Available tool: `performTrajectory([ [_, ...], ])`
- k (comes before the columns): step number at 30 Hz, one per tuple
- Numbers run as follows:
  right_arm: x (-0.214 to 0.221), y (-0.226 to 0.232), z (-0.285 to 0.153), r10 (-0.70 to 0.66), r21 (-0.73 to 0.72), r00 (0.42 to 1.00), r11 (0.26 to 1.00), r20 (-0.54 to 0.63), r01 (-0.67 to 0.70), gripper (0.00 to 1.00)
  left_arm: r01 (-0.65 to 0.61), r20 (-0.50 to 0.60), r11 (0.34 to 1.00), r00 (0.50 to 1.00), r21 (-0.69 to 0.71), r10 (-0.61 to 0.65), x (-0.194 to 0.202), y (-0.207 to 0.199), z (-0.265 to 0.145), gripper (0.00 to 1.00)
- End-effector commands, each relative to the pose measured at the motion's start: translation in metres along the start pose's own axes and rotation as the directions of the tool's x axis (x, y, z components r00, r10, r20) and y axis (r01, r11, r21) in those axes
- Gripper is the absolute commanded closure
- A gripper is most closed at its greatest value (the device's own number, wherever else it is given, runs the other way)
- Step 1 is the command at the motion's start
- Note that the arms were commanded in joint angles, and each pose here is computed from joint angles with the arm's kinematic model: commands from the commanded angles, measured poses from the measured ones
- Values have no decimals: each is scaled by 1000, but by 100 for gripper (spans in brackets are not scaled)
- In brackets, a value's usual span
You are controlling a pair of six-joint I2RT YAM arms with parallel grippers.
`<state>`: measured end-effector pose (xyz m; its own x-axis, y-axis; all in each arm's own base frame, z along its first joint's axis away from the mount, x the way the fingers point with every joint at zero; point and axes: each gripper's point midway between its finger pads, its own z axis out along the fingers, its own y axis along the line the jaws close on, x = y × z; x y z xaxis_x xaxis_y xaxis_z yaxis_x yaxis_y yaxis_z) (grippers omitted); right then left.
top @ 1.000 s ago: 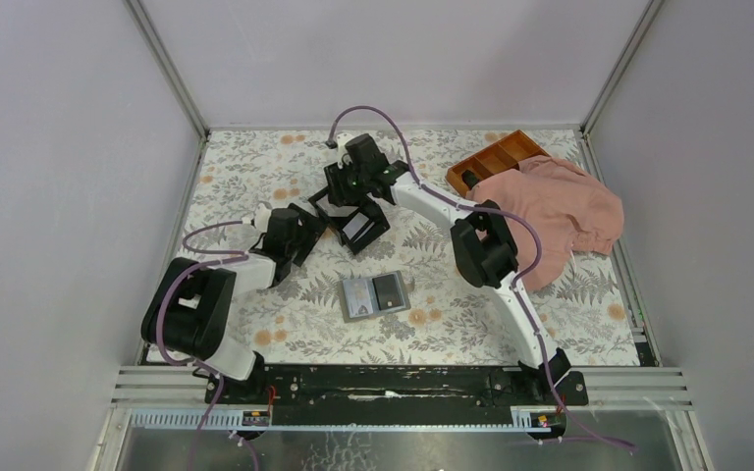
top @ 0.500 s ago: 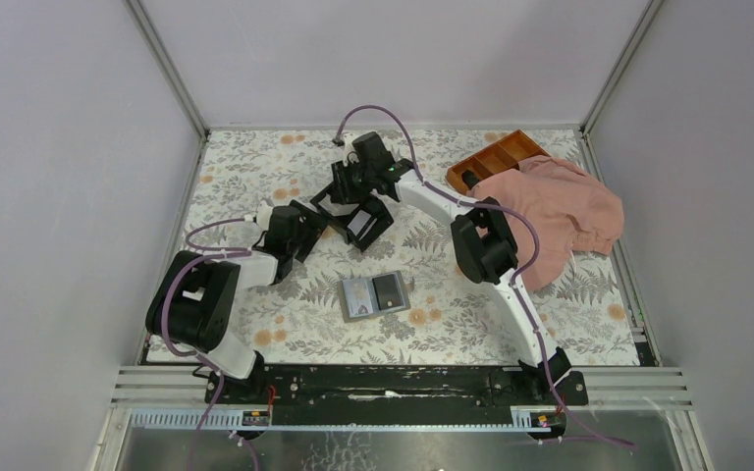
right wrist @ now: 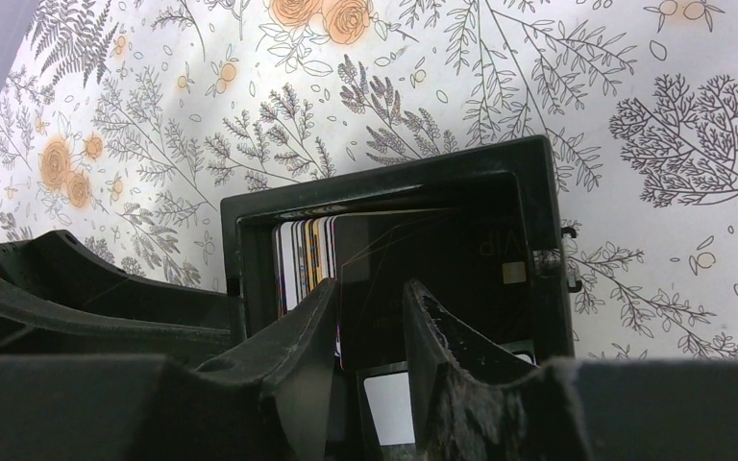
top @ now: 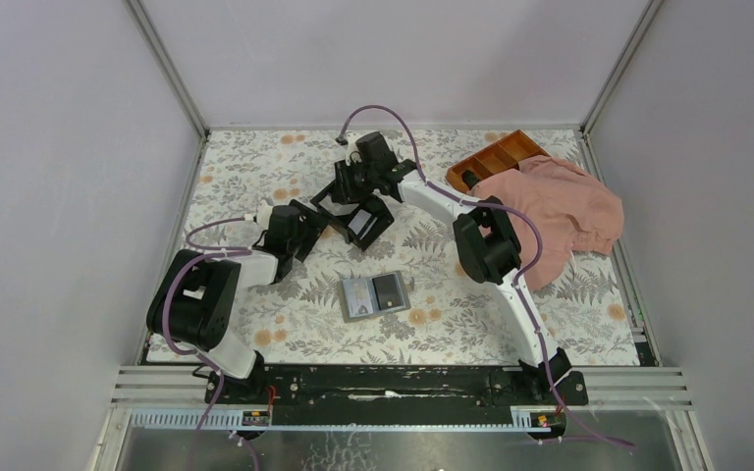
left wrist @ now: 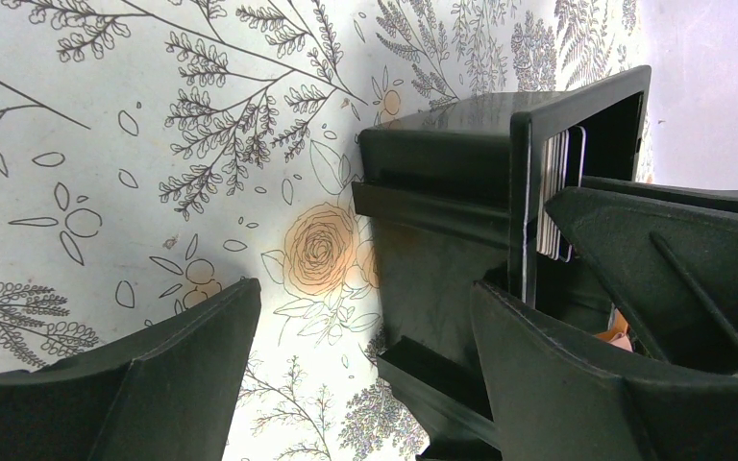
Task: Put the credit cards into the card holder
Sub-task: Pick up the credit card from the storage box.
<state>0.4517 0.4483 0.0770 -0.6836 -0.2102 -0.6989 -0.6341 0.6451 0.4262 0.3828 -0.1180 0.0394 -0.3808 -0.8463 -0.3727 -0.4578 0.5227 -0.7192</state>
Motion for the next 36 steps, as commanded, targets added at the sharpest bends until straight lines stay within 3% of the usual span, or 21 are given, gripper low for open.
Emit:
performTrajectory([
  [1,-15,45,-25,-3,-89,1000,996,4,4,62,-2,-24,1000,1000,-26,1,5,7,5,12],
  [7,-17,52,-27,-9,-96,1000,995,7,9,63,-4,-24,1000,1000,-26,3,6,7,5,12],
  [13,-18,56,-30,-7,-103,1000,995,0,7,74,-2,-25,1000,1000,-23,2,5,5,5,12],
  [20,-22,60,-35,-8,-106,1000,994,5,9,80,-3,-27,1000,1000,-22,3,6,5,4,12],
  [30,-30,58,-52,-91,0,995,996,36,91,96,-9,-19,1000,1000,-26,8,5,6,-1,12],
  [36,-28,36,-58,-159,156,987,976,27,153,100,-30,-9,999,1000,-34,30,1,5,-8,11],
])
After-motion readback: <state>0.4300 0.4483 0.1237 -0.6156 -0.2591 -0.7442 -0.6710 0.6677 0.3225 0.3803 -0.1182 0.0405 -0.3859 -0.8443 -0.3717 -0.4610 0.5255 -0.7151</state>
